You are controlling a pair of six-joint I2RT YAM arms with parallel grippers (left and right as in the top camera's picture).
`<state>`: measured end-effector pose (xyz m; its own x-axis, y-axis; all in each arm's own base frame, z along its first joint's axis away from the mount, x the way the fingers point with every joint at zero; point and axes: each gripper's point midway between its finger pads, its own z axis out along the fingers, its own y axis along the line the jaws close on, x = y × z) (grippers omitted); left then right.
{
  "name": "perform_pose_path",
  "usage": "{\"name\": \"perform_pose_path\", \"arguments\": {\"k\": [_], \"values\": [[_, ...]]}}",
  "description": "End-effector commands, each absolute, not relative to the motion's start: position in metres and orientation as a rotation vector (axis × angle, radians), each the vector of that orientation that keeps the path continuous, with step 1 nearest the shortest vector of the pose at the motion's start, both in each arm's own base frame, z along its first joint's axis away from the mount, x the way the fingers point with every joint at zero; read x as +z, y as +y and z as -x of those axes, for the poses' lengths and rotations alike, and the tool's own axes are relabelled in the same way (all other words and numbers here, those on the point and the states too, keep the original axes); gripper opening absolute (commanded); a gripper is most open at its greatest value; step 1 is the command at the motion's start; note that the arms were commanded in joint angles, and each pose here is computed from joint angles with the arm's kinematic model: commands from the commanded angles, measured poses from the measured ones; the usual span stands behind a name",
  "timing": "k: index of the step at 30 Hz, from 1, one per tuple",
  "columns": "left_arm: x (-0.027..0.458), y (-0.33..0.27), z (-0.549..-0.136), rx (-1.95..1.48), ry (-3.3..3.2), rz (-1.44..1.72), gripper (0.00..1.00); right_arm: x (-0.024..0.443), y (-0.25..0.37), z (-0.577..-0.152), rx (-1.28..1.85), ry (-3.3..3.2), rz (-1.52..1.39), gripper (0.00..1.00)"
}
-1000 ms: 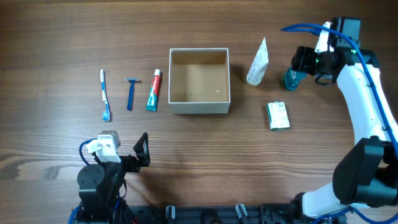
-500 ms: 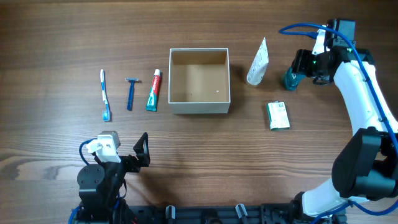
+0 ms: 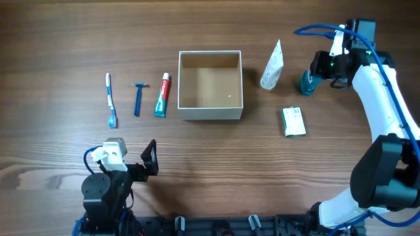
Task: Pack container
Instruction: 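Close the right gripper on the mouthwash bottle cap and lift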
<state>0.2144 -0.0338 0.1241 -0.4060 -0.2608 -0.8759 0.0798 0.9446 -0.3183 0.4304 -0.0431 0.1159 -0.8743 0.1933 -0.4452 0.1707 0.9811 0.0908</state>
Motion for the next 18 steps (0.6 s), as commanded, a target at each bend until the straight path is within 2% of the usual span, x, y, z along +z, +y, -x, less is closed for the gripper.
{"name": "perform_pose_path", "arguments": {"k": [1, 7, 10, 12, 14, 18], "values": [[0.116, -0.043, -0.212, -0.415, 1.98, 0.087, 1.0, 0.115, -0.04, -0.436, 0.077, 2.661, -0.241, 0.6], [0.116, -0.043, -0.212, -0.415, 1.98, 0.087, 1.0, 0.115, -0.036, -0.436, 0.086, 2.664, -0.224, 0.58], [0.116, -0.043, -0.212, -0.415, 1.98, 0.087, 1.0, 0.115, -0.029, -0.436, 0.124, 2.668, -0.184, 0.52], [0.116, -0.043, -0.212, -0.415, 1.98, 0.087, 1.0, 0.115, -0.029, -0.436, 0.123, 2.668, -0.184, 0.51], [0.116, -0.043, -0.212, -0.415, 1.98, 0.087, 1.0, 0.115, -0.029, -0.436, 0.124, 2.671, -0.184, 0.45], [0.116, -0.043, -0.212, -0.415, 1.98, 0.087, 1.0, 0.113, -0.029, -0.433, 0.123, 2.682, -0.19, 0.42]]}}
